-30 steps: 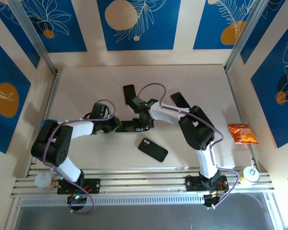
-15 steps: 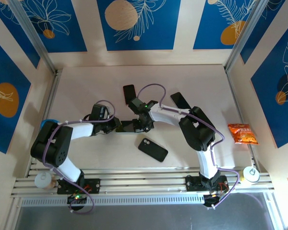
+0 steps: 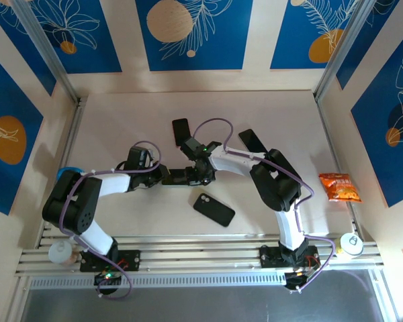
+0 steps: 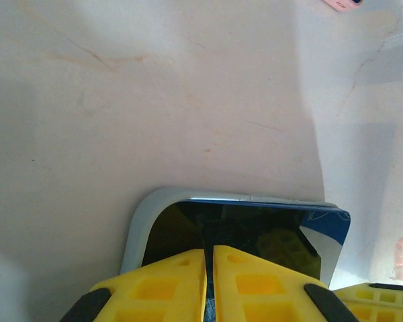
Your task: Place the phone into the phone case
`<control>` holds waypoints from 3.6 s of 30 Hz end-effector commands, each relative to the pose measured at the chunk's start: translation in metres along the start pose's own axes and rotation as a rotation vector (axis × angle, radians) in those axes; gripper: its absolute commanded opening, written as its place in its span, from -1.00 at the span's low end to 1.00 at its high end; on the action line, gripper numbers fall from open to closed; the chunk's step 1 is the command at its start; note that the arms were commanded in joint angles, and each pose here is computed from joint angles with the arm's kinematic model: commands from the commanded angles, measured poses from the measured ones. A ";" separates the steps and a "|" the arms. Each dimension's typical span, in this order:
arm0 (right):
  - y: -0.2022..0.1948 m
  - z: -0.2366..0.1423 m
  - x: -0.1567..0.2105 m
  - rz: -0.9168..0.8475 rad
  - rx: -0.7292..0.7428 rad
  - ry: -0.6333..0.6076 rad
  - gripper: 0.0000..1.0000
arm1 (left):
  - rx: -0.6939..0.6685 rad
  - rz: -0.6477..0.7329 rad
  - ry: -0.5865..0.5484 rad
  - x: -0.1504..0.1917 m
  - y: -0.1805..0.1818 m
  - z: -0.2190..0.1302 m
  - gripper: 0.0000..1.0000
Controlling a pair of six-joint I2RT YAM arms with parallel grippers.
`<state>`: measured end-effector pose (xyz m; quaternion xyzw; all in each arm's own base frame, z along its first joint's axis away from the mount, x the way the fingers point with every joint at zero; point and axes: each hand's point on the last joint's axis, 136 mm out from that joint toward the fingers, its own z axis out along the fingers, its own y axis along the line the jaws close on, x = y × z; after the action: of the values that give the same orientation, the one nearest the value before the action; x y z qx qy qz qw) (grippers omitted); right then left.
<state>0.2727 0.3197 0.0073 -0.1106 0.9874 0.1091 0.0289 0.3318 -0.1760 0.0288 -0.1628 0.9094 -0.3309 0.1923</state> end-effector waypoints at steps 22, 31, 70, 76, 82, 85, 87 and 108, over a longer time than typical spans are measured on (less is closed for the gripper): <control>0.002 -0.085 -0.042 0.033 -0.134 -0.019 -1.00 | -0.085 0.097 -0.079 -0.014 -0.006 -0.033 -0.68; -0.005 -0.056 -0.059 0.020 -0.104 0.012 -1.00 | -0.040 0.088 -0.069 -0.005 -0.017 -0.037 -0.67; -0.058 0.019 0.016 0.236 -0.030 0.176 -1.00 | -0.087 0.095 0.077 0.033 -0.004 0.033 -0.68; -0.086 -0.013 0.001 0.315 -0.059 0.101 -1.00 | -0.042 0.159 0.105 0.025 -0.046 0.072 -0.69; -0.109 -0.031 0.002 0.371 -0.068 0.052 -1.00 | 0.026 0.226 0.135 0.016 -0.105 0.118 -0.69; -0.113 -0.036 0.005 0.375 -0.075 0.035 -1.00 | 0.068 0.239 0.143 0.010 -0.131 0.138 -0.69; -0.109 -0.042 0.004 0.357 -0.104 0.000 -1.00 | 0.094 0.250 0.139 0.002 -0.149 0.147 -0.69; -0.066 -0.033 0.020 0.270 -0.224 0.033 -1.00 | 0.191 0.234 -0.126 -0.061 -0.171 0.009 -0.68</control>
<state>0.2719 0.2437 0.0322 0.0128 0.9764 0.2155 0.0096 0.4275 -0.2951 0.1579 -0.0551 0.8622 -0.4027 0.3024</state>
